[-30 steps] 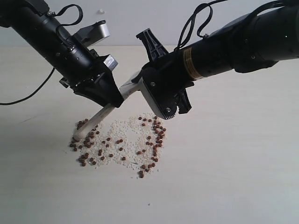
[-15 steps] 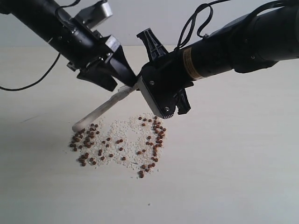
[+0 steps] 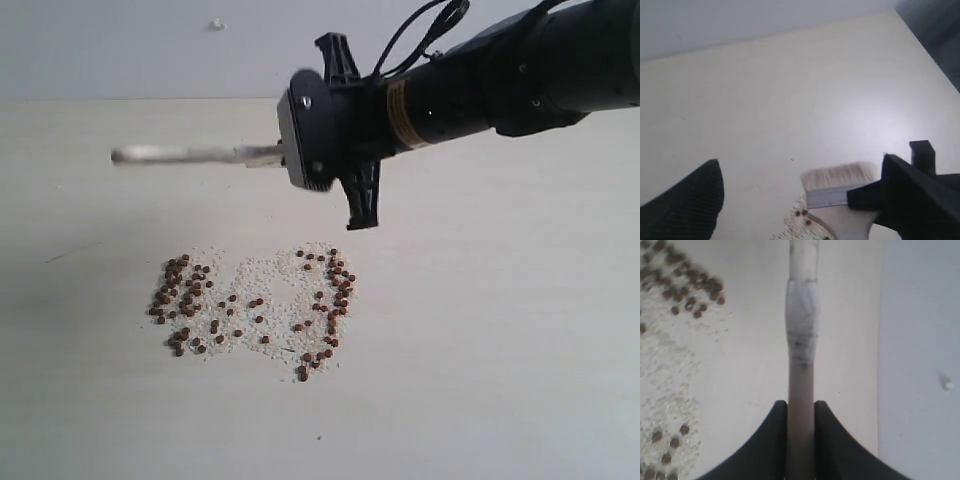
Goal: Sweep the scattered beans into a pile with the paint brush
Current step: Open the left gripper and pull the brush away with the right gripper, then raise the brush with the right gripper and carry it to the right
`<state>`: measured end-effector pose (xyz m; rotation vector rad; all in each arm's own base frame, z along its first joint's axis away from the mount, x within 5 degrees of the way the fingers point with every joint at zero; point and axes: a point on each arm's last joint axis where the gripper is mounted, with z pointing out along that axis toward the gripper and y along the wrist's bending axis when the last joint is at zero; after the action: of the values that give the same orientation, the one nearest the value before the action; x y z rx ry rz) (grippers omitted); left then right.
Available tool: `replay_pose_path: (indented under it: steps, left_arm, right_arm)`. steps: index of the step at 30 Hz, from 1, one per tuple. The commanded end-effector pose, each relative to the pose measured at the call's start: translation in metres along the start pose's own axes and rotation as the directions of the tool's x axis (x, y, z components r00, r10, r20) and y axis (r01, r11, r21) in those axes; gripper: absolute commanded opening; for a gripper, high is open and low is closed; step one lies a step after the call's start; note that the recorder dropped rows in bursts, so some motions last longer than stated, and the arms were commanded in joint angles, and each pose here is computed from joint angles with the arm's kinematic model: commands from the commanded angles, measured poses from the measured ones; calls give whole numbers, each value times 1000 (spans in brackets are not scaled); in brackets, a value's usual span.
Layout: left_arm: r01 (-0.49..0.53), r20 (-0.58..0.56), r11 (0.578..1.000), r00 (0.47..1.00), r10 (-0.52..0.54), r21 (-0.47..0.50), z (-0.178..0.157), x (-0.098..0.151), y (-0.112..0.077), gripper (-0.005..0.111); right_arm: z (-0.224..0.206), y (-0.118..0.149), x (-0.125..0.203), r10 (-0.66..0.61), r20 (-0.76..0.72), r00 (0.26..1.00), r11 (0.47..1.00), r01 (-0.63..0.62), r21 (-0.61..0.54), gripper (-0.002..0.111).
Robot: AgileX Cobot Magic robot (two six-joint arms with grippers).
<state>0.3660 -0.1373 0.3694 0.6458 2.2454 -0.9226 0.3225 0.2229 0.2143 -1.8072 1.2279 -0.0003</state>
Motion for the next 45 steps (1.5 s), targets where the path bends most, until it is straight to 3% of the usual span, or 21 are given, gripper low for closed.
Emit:
replay_pose_path:
  steps: [1, 5, 6, 8, 10, 11, 13, 16, 17, 18, 21, 31, 35, 40, 45]
  left_arm:
    - [-86, 113, 995, 989, 91, -48, -40, -11, -8, 80]
    - [-206, 150, 975, 965, 216, -79, -61, -14, -21, 80]
    - [-247, 162, 965, 952, 259, -88, -68, -14, -27, 79]
    - [-257, 187, 964, 945, 266, -74, -73, -15, -34, 77]
    - [-286, 202, 958, 937, 284, -20, -74, -15, -40, 76]
    - [-324, 219, 945, 926, 309, 39, -74, -14, -46, 76]
    - [-381, 266, 918, 902, 341, 115, -68, -10, -49, 76]
    - [-490, 394, 834, 840, 373, 254, -54, 4, -50, 76]
    - [-525, 460, 812, 805, 375, 256, -49, 7, -46, 76]
    - [-532, 527, 805, 778, 341, 264, -41, 15, -41, 76]
    - [-530, 568, 809, 759, 319, 254, -25, 31, -28, 76]
    - [-455, 540, 844, 804, 251, 285, 8, 46, 3, 76]
    - [-445, 533, 846, 811, 242, 292, 11, 47, 5, 76]
    - [-430, 523, 846, 822, 223, 315, 14, 47, 1, 76]
    - [-446, 512, 821, 828, 228, 356, 24, 49, -15, 76]
  right_arm:
    - [-6, -24, -17, 332, 99, 938, 942, -335, 15, 0]
    - [-15, -46, -27, 562, 180, 808, 823, -567, -24, 0]
    - [-21, -57, -27, 668, 217, 712, 740, -667, -86, 0]
    - [-28, -67, -21, 754, 239, 611, 653, -734, -185, 0]
    - [-36, -76, -8, 831, 233, 504, 554, -781, -287, 0]
    - [-44, -80, 4, 882, 208, 424, 472, -795, -381, 0]
    - [-53, -79, 26, 931, 151, 333, 363, -788, -497, 0]
    - [-52, -75, 50, 959, 103, 265, 278, -804, -525, 0]
    - [-50, -74, 52, 966, 86, 243, 251, -811, -528, 0]
    - [-47, -73, 53, 968, 79, 240, 245, -811, -531, 0]
    - [-44, -71, 48, 966, 75, 247, 248, -804, -540, 0]
    - [-28, -62, 12, 951, 60, 302, 276, -748, -604, 0]
    - [-21, -55, -8, 931, 72, 358, 320, -703, -635, 0]
    - [-18, -52, -15, 927, 70, 368, 324, -691, -646, 0]
    - [-18, -52, -15, 927, 70, 368, 324, -691, -646, 0]
